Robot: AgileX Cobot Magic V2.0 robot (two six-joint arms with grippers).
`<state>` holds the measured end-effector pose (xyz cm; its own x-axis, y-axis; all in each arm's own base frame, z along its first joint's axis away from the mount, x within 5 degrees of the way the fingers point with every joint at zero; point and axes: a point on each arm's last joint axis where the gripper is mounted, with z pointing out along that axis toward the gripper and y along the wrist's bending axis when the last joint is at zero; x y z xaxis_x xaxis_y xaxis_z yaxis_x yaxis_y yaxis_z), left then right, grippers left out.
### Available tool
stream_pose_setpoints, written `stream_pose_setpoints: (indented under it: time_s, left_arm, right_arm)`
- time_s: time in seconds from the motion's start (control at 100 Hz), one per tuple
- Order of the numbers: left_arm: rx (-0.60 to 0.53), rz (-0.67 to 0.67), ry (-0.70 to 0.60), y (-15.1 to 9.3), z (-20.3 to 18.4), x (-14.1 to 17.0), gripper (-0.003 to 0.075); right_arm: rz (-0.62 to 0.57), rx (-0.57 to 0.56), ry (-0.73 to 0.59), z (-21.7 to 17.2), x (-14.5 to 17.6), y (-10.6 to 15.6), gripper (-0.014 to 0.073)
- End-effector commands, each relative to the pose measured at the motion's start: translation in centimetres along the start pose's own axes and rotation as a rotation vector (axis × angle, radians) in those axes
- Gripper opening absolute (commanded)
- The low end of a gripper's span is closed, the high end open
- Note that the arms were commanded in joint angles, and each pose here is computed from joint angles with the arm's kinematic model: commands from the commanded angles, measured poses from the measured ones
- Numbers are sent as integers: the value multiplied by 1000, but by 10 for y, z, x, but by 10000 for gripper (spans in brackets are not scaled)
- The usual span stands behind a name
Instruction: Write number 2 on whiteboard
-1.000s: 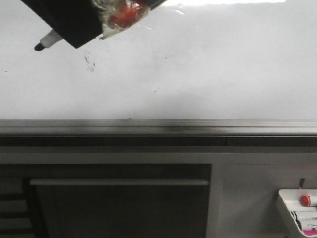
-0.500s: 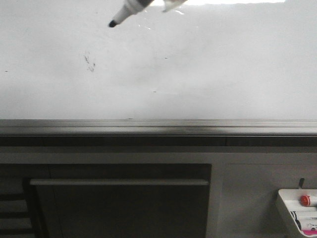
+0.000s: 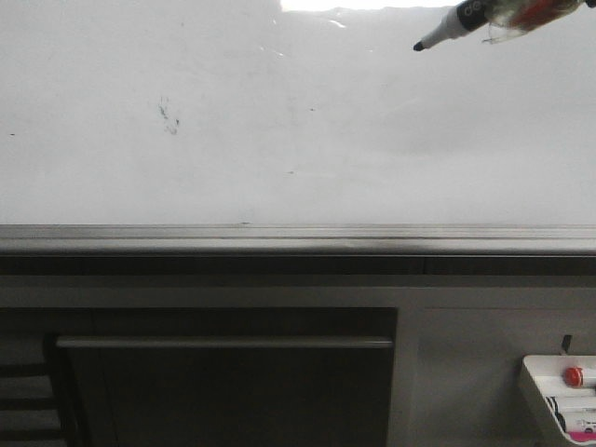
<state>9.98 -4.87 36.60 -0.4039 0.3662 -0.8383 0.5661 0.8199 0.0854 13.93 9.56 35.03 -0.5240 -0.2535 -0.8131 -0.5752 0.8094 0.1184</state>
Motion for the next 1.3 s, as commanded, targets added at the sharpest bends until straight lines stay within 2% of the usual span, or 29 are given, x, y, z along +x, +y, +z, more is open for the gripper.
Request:
stream_pose_setpoints:
  time_s: [0.0,0.22,0.34,0.53,0.67,0.79,0.82,0.89,0.98,1.17,1.29]
  left_arm:
    - [-74,-40,-133,5,-4,-4,412]
    - [-78,-52,-112,6,2,4,412]
    - [-85,-52,-124,6,2,2,412]
    - [-87,-52,-129,6,2,2,412]
    - [-89,-50,-128,7,2,2,412]
    - [-95,-43,-125,7,2,2,412]
    - [-94,-43,-125,7,2,2,412]
    - [-94,-43,-125,7,2,2,412]
    - [-94,-43,-125,7,2,2,412]
    - [-95,-43,-127,7,2,2,412]
    - [-99,-43,-133,7,2,2,412]
  right_arm:
    - [19,26,-195,-6,-9,-3,-36]
    - [40,30,-221,6,-11,-5,-36]
    - [41,17,-120,19,-24,-4,-36]
    - [34,-18,64,42,-63,-2,-36]
    - [27,-30,108,59,-87,-3,-36]
    - [21,-165,151,73,-97,2,-36]
    - [48,-224,145,76,-100,3,-36]
    - [63,-261,146,82,-102,-9,-36]
    - [51,-235,141,85,-103,-22,-36]
    - [29,-194,84,89,-108,-26,-36]
    - [21,-212,106,97,-114,-26,-36]
